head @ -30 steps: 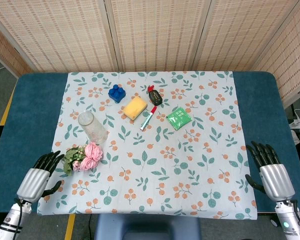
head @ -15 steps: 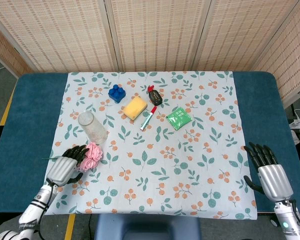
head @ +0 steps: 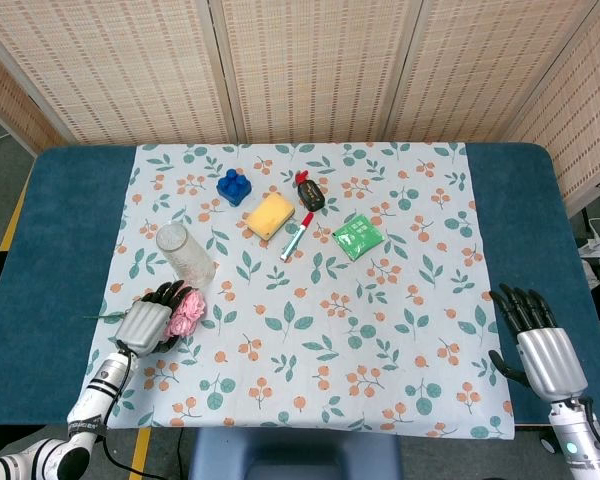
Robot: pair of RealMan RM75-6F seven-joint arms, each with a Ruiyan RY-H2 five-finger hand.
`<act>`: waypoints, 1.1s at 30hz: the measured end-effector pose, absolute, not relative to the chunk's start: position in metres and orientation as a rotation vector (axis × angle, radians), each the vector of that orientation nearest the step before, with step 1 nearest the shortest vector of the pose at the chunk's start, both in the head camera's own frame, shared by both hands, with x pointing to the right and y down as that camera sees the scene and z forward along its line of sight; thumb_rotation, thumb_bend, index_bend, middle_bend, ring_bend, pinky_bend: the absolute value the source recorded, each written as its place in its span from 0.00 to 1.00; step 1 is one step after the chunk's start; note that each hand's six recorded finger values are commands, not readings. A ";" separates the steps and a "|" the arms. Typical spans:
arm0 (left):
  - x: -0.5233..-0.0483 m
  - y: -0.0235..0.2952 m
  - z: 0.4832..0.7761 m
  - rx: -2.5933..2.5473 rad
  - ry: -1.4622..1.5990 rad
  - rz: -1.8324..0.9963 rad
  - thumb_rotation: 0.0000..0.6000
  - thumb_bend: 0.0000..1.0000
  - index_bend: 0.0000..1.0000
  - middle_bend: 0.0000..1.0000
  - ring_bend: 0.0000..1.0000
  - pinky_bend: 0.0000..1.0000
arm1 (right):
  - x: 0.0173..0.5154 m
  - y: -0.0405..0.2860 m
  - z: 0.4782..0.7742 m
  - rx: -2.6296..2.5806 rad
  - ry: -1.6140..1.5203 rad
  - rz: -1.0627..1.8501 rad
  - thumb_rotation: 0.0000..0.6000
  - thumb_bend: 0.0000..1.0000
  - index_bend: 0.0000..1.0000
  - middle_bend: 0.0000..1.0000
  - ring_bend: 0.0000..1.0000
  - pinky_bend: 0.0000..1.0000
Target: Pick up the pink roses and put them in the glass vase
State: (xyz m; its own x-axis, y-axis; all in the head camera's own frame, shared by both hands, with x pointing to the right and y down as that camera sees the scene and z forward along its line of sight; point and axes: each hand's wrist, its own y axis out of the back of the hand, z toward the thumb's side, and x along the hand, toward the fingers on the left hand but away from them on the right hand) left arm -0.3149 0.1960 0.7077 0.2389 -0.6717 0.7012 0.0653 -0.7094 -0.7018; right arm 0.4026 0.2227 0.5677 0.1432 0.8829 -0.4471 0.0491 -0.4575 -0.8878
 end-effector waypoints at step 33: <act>-0.335 0.199 0.720 -1.858 0.673 -1.609 1.00 0.62 0.56 0.68 0.62 0.51 | 0.398 0.227 0.571 -1.702 -0.880 1.415 1.00 0.21 0.00 0.00 0.00 0.00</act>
State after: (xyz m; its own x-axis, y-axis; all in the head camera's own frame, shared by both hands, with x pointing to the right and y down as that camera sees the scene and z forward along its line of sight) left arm -0.3345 0.1988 0.7200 0.1433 -0.7053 0.6943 0.0005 -0.7015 -0.7127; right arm 0.3984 0.2269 0.5715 0.1556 0.8646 -0.4778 0.0460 -0.4895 -0.8708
